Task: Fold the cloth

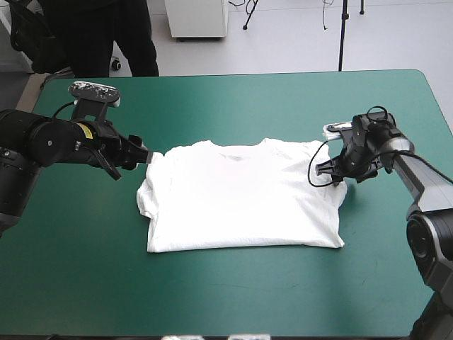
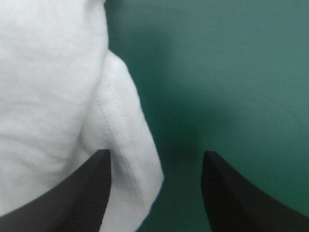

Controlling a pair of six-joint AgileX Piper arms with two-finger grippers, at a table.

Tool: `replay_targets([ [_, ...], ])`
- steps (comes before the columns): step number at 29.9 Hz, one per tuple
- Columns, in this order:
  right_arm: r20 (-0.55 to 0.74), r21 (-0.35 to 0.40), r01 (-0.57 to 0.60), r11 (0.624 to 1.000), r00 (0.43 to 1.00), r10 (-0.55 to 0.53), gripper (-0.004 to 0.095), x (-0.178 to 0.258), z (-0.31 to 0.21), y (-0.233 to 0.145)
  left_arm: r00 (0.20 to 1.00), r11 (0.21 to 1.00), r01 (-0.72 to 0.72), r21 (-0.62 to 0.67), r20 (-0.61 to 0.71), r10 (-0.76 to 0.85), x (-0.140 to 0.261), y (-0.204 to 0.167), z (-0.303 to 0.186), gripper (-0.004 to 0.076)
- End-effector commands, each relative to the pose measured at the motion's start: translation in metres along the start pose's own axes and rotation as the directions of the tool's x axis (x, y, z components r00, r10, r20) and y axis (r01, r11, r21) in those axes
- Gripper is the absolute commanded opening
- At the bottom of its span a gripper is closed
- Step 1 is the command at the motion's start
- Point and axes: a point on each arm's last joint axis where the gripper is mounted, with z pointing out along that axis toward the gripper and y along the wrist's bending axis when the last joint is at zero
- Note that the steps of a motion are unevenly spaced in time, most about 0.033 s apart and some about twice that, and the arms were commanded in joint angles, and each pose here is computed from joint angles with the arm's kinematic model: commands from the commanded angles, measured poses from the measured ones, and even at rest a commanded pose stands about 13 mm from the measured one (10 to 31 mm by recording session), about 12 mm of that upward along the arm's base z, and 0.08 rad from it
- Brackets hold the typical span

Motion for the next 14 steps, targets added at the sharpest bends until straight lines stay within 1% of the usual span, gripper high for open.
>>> replay_targets([
  [1, 0.060, -0.035, 0.006, 0.999, 0.998, -0.004, 0.0510, -0.008, -0.010, 0.002, 0.999, 1.000, 0.012, 0.001, 0.046, -0.012, -0.001, -0.001, -0.017, 0.0501],
  [4, 0.030, -0.047, 0.006, 0.999, 1.000, -0.004, 0.0488, -0.008, 0.001, 0.003, 0.999, 1.000, 0.014, 0.001, 0.045, -0.014, -0.001, -0.001, -0.017, 0.0501],
  [7, 0.011, -0.049, 0.004, 0.999, 1.000, -0.004, 0.0405, -0.008, 0.007, 0.004, 0.999, 1.000, 0.015, -0.003, 0.038, -0.015, 0.000, 0.000, -0.017, 0.0501],
  [9, -0.001, -0.054, 0.001, 0.999, 1.000, -0.001, 0.0305, -0.007, 0.010, 0.004, 0.999, 1.000, 0.015, -0.003, 0.030, -0.015, 0.001, 0.000, -0.017, 0.0501],
  [14, -0.036, -0.055, 0.000, 0.999, 0.999, -0.002, -0.0022, -0.001, 0.018, 0.004, 1.000, 1.000, 0.015, -0.004, 0.020, -0.015, 0.002, 0.000, -0.017, 0.0501],
])
